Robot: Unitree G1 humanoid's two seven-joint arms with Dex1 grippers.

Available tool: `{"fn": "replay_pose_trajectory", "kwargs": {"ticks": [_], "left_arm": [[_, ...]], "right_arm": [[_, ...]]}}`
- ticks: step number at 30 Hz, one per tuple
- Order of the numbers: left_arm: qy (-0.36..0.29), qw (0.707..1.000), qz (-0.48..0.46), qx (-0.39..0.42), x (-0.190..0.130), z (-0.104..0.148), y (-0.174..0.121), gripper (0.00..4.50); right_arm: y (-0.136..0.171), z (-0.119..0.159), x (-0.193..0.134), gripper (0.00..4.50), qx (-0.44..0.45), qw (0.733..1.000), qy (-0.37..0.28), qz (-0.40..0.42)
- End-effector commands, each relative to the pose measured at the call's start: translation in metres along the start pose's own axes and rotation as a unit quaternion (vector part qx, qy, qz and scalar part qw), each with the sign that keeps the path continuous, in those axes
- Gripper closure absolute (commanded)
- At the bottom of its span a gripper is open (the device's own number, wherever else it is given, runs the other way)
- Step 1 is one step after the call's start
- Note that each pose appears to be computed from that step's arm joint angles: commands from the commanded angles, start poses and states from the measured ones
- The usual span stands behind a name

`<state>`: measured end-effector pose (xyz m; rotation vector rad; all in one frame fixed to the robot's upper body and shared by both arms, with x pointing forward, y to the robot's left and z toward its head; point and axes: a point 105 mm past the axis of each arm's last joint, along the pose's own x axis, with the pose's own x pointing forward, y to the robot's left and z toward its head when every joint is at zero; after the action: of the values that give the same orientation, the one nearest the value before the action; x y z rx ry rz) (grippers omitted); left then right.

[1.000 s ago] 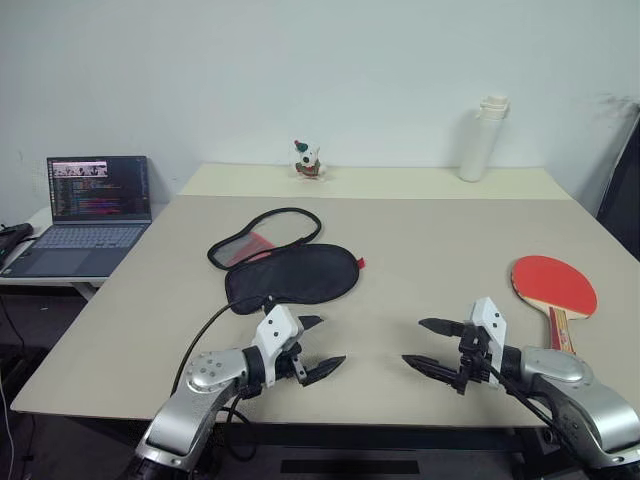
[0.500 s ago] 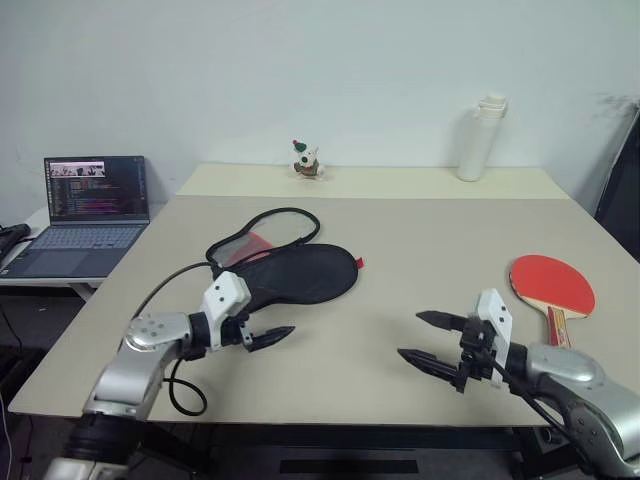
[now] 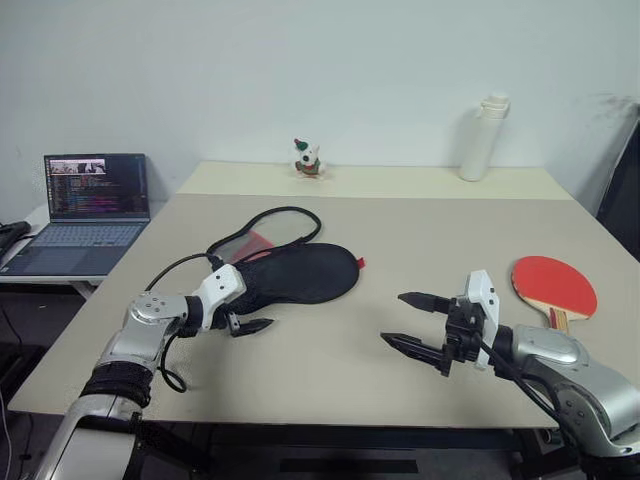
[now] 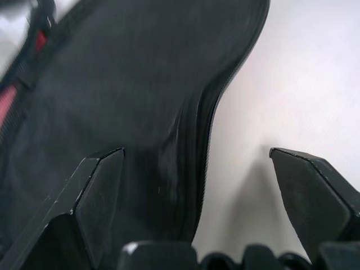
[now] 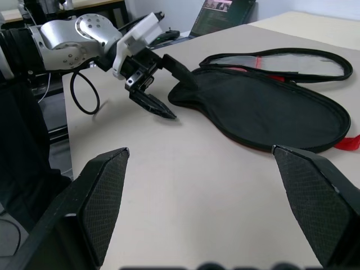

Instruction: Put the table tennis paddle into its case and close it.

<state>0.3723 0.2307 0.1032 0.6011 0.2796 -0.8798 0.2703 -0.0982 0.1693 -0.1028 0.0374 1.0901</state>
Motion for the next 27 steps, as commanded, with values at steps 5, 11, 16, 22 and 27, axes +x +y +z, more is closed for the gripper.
{"fn": "replay_pose_trajectory", "kwargs": {"ticks": [5, 11, 16, 22, 27], "left_arm": [[0.005, 1.000, -0.001, -0.002, 0.001, -0.003, 0.007, 0.00], [0.011, 1.000, -0.020, -0.013, 0.003, -0.008, 0.003, 1.59], [0.001, 0.999, -0.031, -0.027, 0.004, -0.007, -0.001, 3.32], [-0.093, 0.990, -0.090, -0.051, 0.015, 0.042, -0.028, 4.49], [-0.142, 0.976, -0.128, -0.105, 0.033, 0.083, -0.073, 4.49]], "right_arm": [[-0.002, 0.011, 0.001, 0.02, -0.023, 0.999, -0.020, -0.010], [-0.006, 0.013, -0.002, 0.00, -0.020, 0.999, -0.027, -0.028], [-0.009, 0.014, -0.005, 0.00, -0.021, 0.999, -0.028, -0.041], [-0.014, 0.016, -0.012, 0.00, -0.024, 0.997, -0.028, -0.062], [-0.018, 0.016, -0.020, 0.00, -0.023, 0.997, -0.024, -0.075]]}}
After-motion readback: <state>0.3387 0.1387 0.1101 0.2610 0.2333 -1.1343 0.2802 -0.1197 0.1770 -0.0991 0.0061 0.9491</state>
